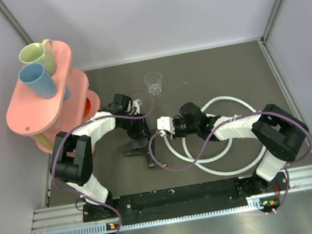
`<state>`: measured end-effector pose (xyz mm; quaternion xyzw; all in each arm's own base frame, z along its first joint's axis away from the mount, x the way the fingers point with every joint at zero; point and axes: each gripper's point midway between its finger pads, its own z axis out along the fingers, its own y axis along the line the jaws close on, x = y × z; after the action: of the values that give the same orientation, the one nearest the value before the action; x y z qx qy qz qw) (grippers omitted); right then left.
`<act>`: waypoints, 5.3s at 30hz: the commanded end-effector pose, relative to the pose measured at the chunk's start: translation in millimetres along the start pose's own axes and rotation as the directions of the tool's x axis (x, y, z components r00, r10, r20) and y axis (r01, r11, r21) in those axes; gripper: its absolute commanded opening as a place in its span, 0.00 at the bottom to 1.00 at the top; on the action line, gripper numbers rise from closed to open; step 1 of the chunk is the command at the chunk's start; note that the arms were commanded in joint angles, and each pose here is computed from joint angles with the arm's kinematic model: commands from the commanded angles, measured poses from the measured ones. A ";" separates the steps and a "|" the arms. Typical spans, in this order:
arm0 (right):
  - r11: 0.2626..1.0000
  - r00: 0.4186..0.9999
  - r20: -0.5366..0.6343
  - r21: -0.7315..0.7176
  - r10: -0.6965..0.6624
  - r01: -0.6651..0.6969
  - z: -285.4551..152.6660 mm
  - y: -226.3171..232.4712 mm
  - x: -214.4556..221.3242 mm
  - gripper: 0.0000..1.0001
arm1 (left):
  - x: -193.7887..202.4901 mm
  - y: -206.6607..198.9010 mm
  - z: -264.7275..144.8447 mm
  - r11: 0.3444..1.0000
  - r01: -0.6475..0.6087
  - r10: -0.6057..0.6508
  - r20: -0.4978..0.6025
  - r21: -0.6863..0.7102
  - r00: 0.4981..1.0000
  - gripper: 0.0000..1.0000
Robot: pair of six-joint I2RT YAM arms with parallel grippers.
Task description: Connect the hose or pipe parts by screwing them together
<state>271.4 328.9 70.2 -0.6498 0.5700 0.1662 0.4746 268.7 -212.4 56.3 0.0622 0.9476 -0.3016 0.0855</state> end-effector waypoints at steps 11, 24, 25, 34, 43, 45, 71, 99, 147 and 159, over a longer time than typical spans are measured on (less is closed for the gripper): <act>0.928 0.910 0.195 -0.156 0.365 -0.339 14.9 -3.7 -58.1 0.00 | 4.1 -62.9 -9.2 0.959 -0.079 0.078 0.013 0.273 0.997 0.00; 0.927 0.907 0.199 -0.134 0.371 -0.350 11.8 -4.0 -54.0 0.00 | -1.9 -52.2 -7.9 0.980 -0.124 0.121 0.028 0.154 0.992 0.45; 0.926 0.907 0.195 -0.134 0.374 -0.353 12.4 -3.1 -52.3 0.00 | -1.9 -51.5 -7.6 0.983 -0.129 0.127 0.025 0.134 0.992 0.47; 0.915 0.892 0.208 -0.137 0.401 -0.380 13.0 -2.9 -54.4 0.00 | 2.0 -37.4 0.7 0.989 -0.142 0.142 0.006 0.033 0.990 0.51; 0.901 0.874 0.222 -0.128 0.433 -0.414 13.6 -4.9 -55.8 0.00 | 0.1 -27.4 10.8 0.983 -0.163 0.162 -0.013 -0.081 0.987 0.49; 0.899 0.871 0.222 -0.127 0.437 -0.419 13.7 -4.5 -56.0 0.00 | 1.2 -22.6 12.3 0.979 -0.164 0.163 -0.021 -0.118 0.986 0.48; 0.587 0.506 0.312 -0.278 0.804 -0.760 -7.1 -25.6 -72.9 0.00 | 13.4 -59.7 11.2 0.991 -0.106 0.103 0.038 0.084 0.994 0.00; 0.603 0.637 0.070 -0.414 0.768 -0.682 0.3 -1.9 -58.8 0.00 | 3.6 -74.4 0.8 0.952 -0.277 0.275 0.037 0.132 0.961 0.48; 0.980 0.967 0.171 -0.084 0.191 -0.178 0.3 -5.3 -49.7 0.00 | 16.5 -58.4 20.8 0.975 -0.222 0.222 -0.015 0.006 0.975 0.00; 0.999 0.950 0.310 0.028 0.024 -0.034 -13.5 0.4 -69.7 0.00 | 17.4 -83.5 10.7 0.965 -0.232 0.234 -0.002 0.124 0.972 0.00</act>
<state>240.0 321.1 60.4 -0.6066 0.6056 0.2396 0.4560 243.3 -224.0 43.5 0.1385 0.9681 -0.1880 0.0911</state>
